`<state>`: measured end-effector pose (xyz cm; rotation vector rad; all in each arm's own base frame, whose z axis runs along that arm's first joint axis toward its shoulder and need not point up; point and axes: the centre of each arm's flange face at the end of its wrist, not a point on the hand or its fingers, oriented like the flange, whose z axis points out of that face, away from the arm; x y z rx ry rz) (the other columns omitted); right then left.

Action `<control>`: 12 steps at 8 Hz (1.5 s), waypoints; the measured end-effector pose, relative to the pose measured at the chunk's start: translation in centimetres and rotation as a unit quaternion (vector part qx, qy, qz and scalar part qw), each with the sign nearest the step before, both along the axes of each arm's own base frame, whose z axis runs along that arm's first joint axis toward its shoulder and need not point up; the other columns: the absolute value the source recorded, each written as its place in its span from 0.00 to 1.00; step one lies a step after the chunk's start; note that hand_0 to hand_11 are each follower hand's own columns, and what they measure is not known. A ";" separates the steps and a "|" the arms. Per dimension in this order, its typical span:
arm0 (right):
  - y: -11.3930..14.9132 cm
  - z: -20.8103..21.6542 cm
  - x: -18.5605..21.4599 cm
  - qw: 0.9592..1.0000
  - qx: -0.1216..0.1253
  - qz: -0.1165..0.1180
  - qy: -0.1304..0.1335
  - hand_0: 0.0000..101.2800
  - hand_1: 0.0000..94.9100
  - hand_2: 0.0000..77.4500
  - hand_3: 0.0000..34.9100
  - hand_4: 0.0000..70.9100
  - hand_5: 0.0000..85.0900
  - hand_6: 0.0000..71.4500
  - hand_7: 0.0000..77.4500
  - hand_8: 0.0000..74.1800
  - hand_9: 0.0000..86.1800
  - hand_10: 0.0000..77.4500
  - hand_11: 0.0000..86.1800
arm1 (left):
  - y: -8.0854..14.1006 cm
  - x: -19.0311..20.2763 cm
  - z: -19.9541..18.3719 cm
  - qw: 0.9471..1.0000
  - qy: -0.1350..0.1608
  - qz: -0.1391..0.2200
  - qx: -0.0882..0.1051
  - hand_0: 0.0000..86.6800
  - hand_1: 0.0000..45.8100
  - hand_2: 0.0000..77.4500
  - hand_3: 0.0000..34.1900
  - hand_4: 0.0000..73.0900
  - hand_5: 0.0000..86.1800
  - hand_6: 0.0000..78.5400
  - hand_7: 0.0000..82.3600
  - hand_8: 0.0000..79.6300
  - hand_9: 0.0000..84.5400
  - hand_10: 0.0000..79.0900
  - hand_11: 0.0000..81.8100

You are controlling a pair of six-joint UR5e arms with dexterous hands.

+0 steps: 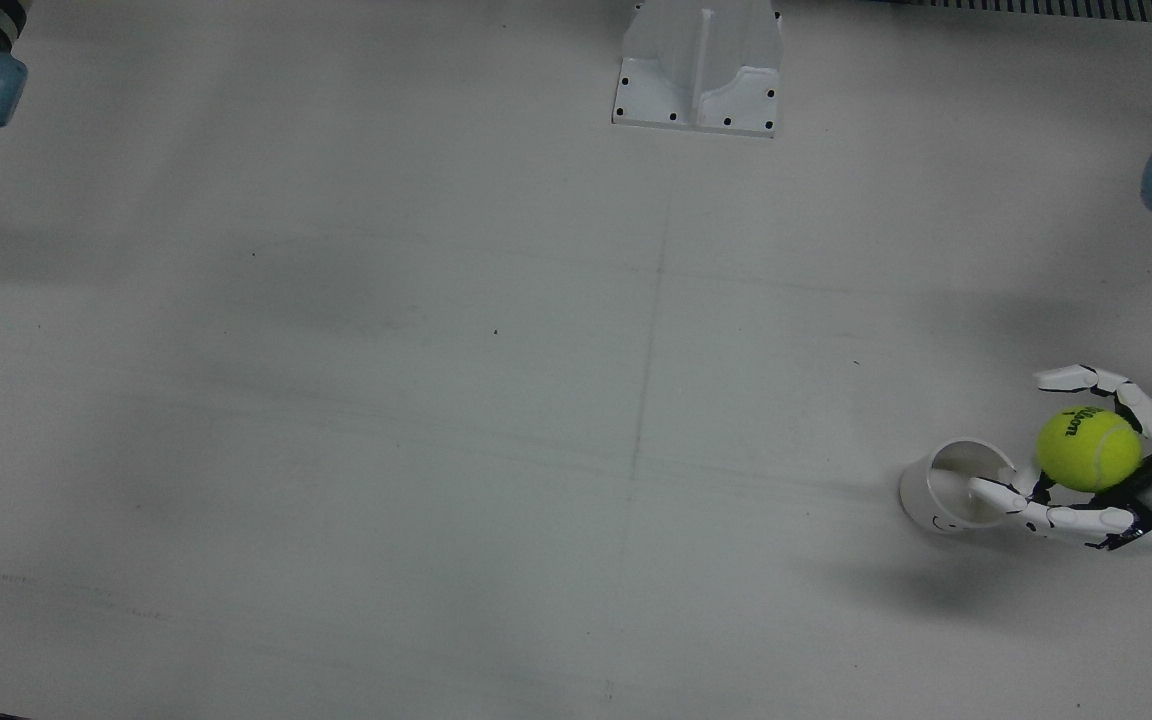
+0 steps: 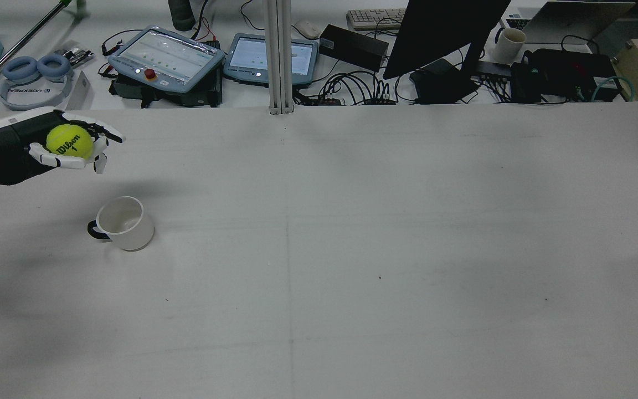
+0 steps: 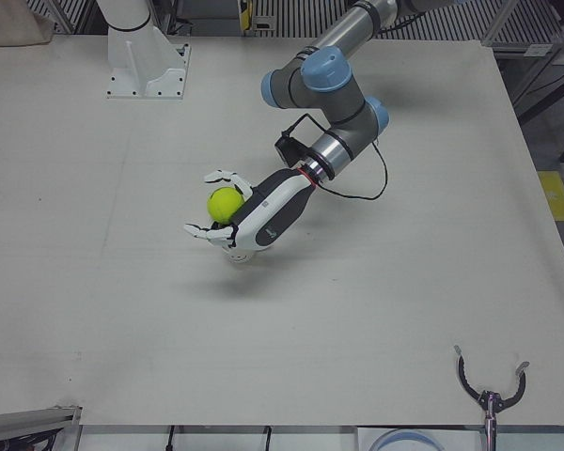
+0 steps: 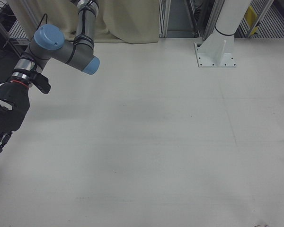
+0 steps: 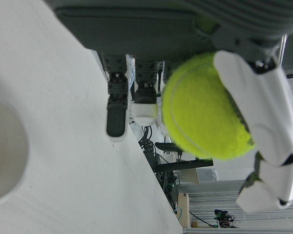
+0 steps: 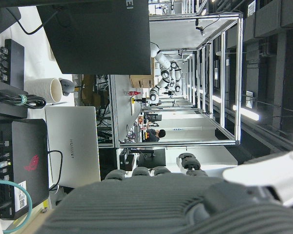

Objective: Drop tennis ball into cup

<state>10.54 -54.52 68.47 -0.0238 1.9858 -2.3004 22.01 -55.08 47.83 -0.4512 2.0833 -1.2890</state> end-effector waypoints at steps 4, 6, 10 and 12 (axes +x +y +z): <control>0.0 0.0 0.0 1.000 0.000 0.000 0.000 0.00 0.01 0.01 0.00 0.00 0.00 0.00 0.00 0.00 0.00 0.00 0.01 | 0.6 0.5 0.4 1.000 -0.002 0.000 0.003 0.54 0.64 0.27 0.00 0.21 0.01 0.53 0.64 0.29 0.51 0.00 0.02; 0.0 0.0 0.0 1.000 0.000 0.000 0.000 0.00 0.01 0.01 0.00 0.00 0.00 0.00 0.00 0.00 0.00 0.00 0.01 | 0.9 0.3 0.7 1.000 -0.003 -0.001 0.003 0.54 0.48 0.25 0.00 0.16 0.01 0.19 0.36 0.00 0.14 0.00 0.01; 0.0 0.0 0.0 1.000 0.000 0.000 0.000 0.00 0.01 0.01 0.00 0.00 0.00 0.00 0.00 0.00 0.00 0.00 0.01 | 1.1 -2.2 -1.5 1.000 0.004 -0.016 0.011 0.55 0.45 0.29 0.01 0.16 0.01 0.01 0.29 0.00 0.04 0.00 0.00; 0.0 0.0 0.0 1.000 0.000 0.000 0.000 0.00 0.01 0.01 0.00 0.00 0.00 0.00 0.00 0.00 0.00 0.00 0.01 | -4.5 -7.9 -6.0 0.997 0.002 -0.082 0.009 0.58 0.51 0.29 0.00 0.08 0.02 0.07 0.25 0.00 0.04 0.00 0.01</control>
